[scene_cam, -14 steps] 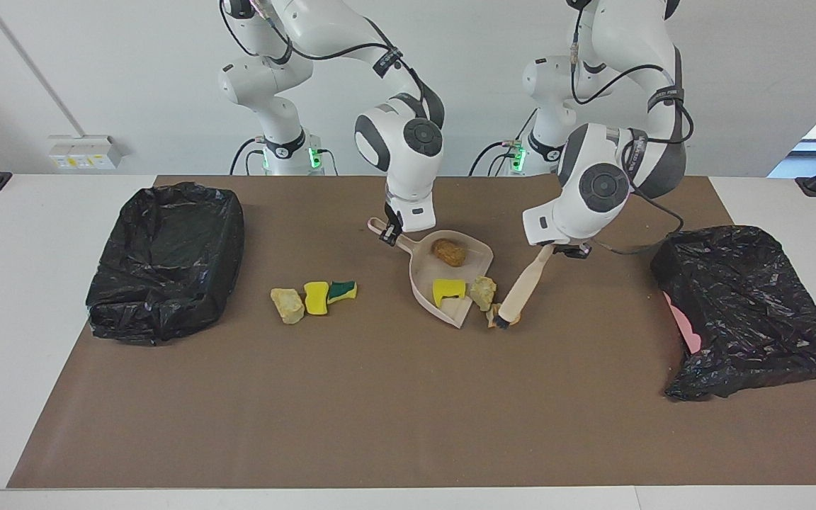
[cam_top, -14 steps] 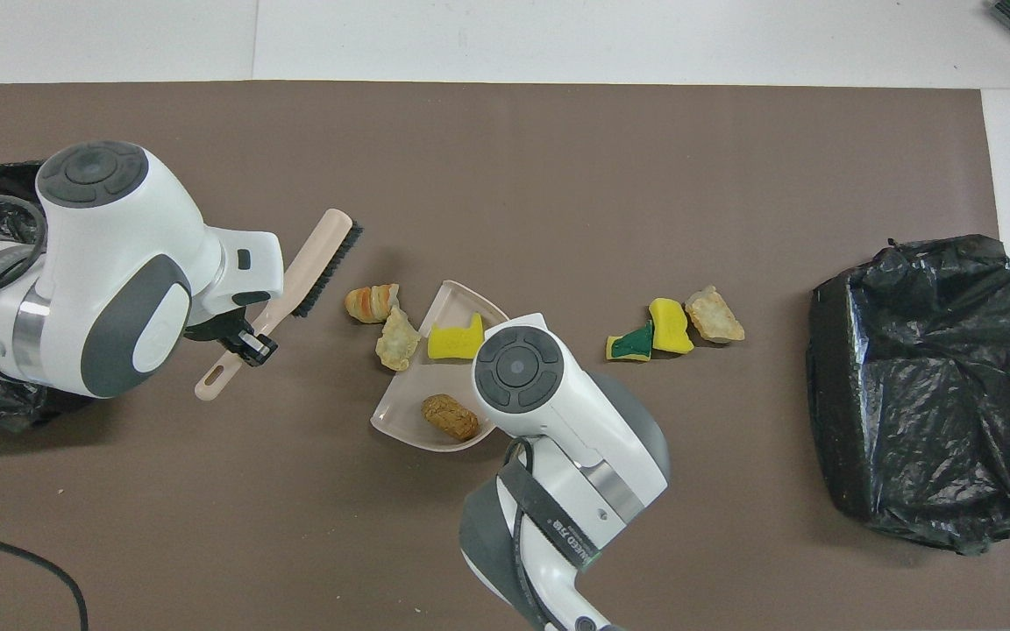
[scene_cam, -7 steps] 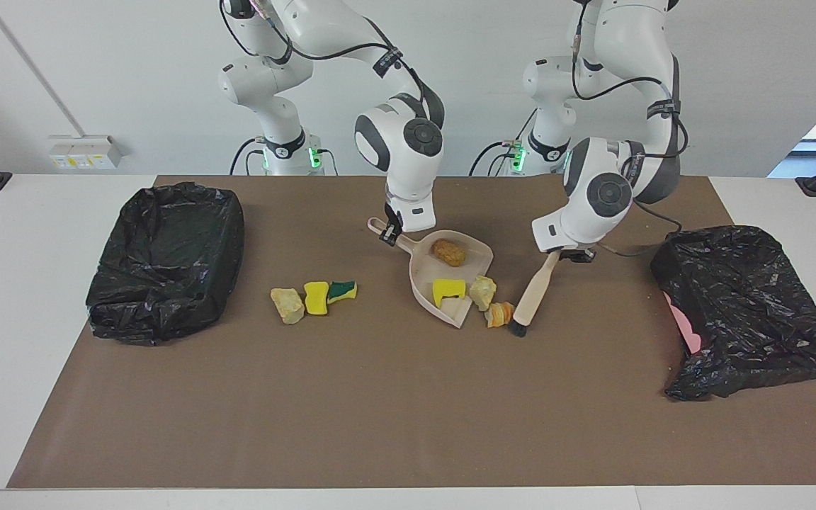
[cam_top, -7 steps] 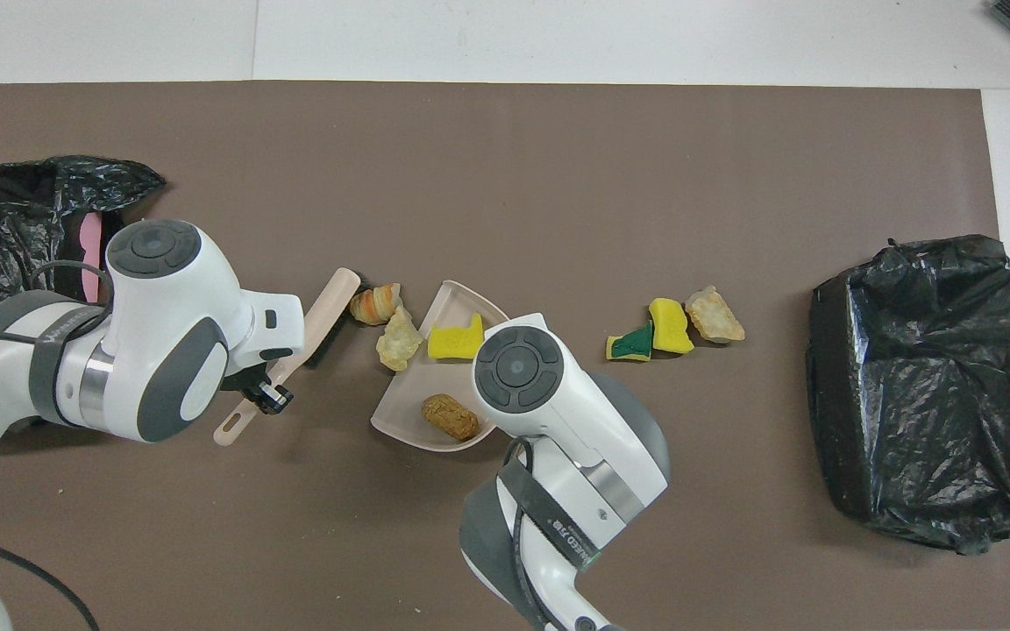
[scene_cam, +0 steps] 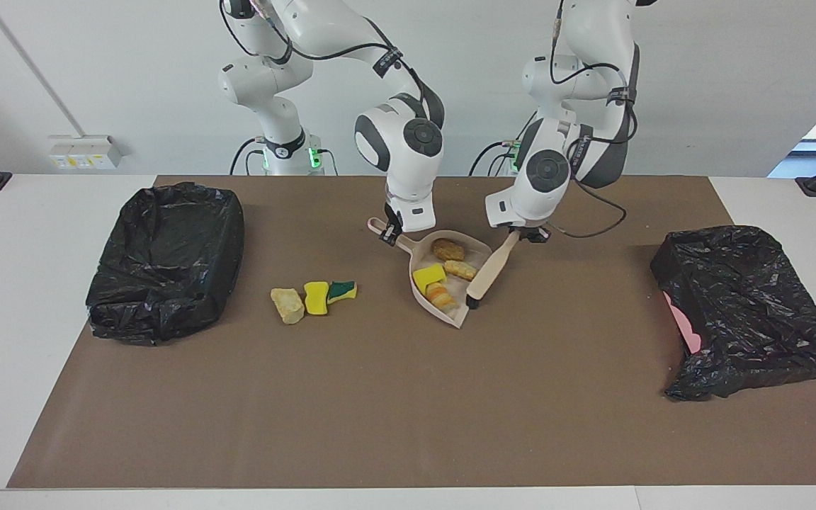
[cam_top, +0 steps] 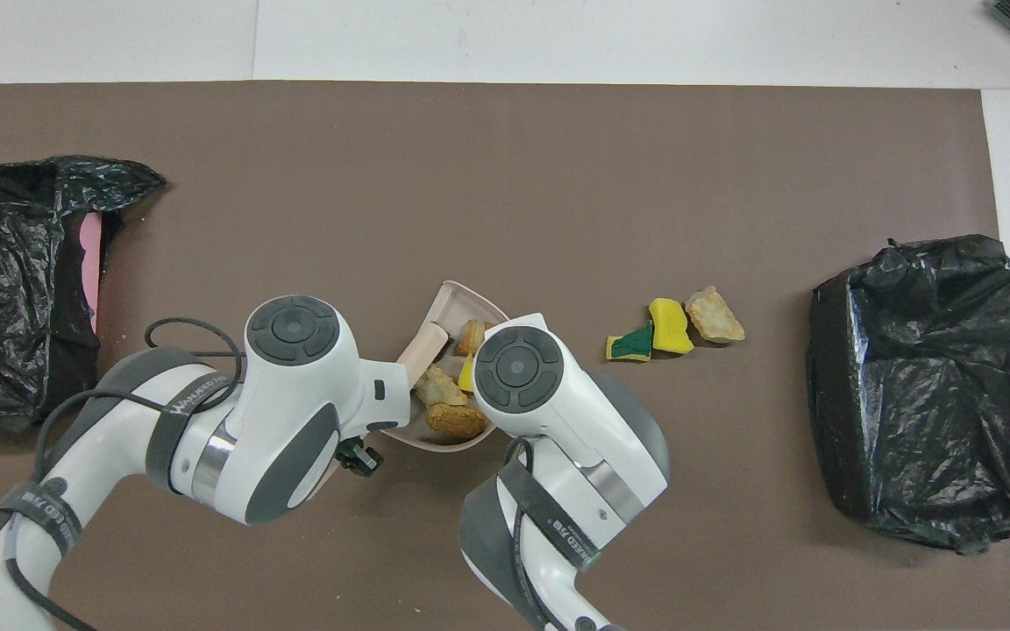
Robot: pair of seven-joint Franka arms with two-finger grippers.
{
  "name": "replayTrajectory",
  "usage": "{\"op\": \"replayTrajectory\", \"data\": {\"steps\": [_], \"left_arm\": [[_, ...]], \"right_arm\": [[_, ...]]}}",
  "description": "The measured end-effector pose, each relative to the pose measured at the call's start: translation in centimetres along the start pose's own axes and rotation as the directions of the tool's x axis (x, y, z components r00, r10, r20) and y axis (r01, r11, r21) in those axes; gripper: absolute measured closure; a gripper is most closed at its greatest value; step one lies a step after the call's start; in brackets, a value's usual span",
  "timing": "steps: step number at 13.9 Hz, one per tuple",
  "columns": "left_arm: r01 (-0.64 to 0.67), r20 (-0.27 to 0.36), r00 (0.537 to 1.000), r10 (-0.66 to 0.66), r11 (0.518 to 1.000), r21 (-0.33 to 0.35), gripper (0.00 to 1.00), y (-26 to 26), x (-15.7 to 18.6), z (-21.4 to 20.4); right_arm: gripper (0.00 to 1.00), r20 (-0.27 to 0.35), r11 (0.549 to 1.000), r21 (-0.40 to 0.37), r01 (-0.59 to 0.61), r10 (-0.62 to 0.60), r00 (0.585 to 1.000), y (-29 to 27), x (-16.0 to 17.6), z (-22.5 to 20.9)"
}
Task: Sweep and dump trash in bin
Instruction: 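Brush the bread into the dustpan while the right gripper holds it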
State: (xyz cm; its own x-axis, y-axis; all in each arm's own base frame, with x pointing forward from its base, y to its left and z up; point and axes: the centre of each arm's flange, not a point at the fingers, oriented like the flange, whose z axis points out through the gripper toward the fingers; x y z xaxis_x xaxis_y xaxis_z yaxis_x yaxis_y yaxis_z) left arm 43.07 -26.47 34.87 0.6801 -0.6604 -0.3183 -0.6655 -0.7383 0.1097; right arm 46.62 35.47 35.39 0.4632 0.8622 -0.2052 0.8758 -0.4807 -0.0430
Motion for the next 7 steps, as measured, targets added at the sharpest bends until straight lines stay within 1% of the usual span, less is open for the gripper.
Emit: {"op": "replayTrajectory", "data": {"steps": [2,4,7], "left_arm": [[0.005,-0.003,1.000,-0.005,1.000,0.010,0.74,1.2,0.1,-0.4],[0.027,0.014,1.000,-0.027,1.000,0.001,0.74,0.4,-0.2,-1.0],[0.145,0.026,0.989,-0.145,0.989,-0.021,0.74,-2.2,-1.3,-2.4]], "right_arm": [[0.68,0.001,1.000,0.001,0.000,0.000,1.000,0.0,0.0,0.0],[0.68,0.001,1.000,0.000,0.000,0.000,1.000,0.0,0.0,0.0],[0.68,-0.005,1.000,-0.001,-0.003,0.003,1.000,0.5,-0.2,-0.3]]}}
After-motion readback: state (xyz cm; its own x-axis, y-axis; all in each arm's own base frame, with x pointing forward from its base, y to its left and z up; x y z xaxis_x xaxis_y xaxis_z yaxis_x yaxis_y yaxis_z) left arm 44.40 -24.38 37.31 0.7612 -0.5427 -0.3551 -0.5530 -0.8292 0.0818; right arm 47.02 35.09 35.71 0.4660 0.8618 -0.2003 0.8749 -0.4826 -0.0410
